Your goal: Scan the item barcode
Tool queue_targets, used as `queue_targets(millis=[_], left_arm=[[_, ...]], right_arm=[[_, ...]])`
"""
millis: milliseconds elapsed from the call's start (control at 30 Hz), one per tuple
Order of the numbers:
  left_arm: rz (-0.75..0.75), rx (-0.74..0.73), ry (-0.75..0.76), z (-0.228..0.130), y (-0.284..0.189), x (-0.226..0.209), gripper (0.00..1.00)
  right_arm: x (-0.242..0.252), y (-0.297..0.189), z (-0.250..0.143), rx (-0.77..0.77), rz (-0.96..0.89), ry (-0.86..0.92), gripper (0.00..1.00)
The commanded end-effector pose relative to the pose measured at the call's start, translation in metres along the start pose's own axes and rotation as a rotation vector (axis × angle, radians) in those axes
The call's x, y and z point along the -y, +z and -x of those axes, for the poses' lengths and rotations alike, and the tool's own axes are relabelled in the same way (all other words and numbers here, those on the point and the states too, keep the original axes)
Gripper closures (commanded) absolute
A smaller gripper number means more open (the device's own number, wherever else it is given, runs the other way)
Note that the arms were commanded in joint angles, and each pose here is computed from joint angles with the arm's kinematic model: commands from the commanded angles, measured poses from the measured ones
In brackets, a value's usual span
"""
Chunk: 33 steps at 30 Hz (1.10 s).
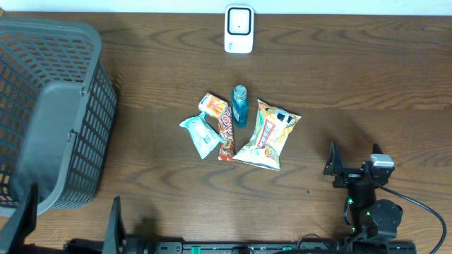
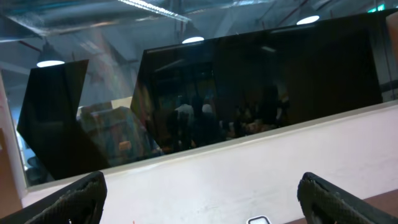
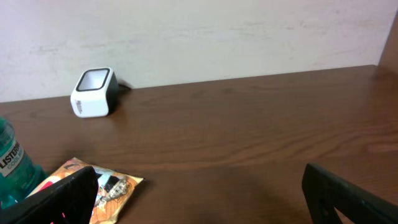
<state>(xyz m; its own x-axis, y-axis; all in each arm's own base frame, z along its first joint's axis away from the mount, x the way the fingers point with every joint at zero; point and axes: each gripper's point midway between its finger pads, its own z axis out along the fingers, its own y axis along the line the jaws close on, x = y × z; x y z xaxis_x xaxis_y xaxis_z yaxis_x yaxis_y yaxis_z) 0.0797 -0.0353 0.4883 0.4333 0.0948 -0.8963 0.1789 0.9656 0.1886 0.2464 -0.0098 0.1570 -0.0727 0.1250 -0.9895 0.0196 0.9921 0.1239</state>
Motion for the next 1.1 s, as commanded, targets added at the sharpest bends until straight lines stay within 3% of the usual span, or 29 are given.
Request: queue_targets(millis=[0, 200, 633, 767, 1067], left_arm=[[-0.005, 0.031, -0.012, 0.007, -0.017, 0.008, 0.02], [0.006, 0.066, -0.008, 0.006, -0.041, 0.014, 0.02], [-0.018, 0.083, -0.017, 0.008, -0.046, 0.015, 0.02], [0.007, 0.158, 0.088, 0.026, -0.048, 0.012, 0.02], [0.065, 0.248, 0.145, 0.049, -0.052, 0.003, 0.02]], right_arm=[[0.0, 0.0, 0.0, -0.001, 0.001, -0.01, 0.01], [-0.003, 0.0, -0.001, -0.002, 0.017, 0.017, 0.01], [-0.006, 0.0, -0.001, -0.012, 0.033, 0.557, 0.01], [-0.025, -0.002, -0.001, -0.059, 0.135, 0.699, 0.01], [-0.1, -0.032, -0.008, -0.266, 0.571, 0.67, 0.01]])
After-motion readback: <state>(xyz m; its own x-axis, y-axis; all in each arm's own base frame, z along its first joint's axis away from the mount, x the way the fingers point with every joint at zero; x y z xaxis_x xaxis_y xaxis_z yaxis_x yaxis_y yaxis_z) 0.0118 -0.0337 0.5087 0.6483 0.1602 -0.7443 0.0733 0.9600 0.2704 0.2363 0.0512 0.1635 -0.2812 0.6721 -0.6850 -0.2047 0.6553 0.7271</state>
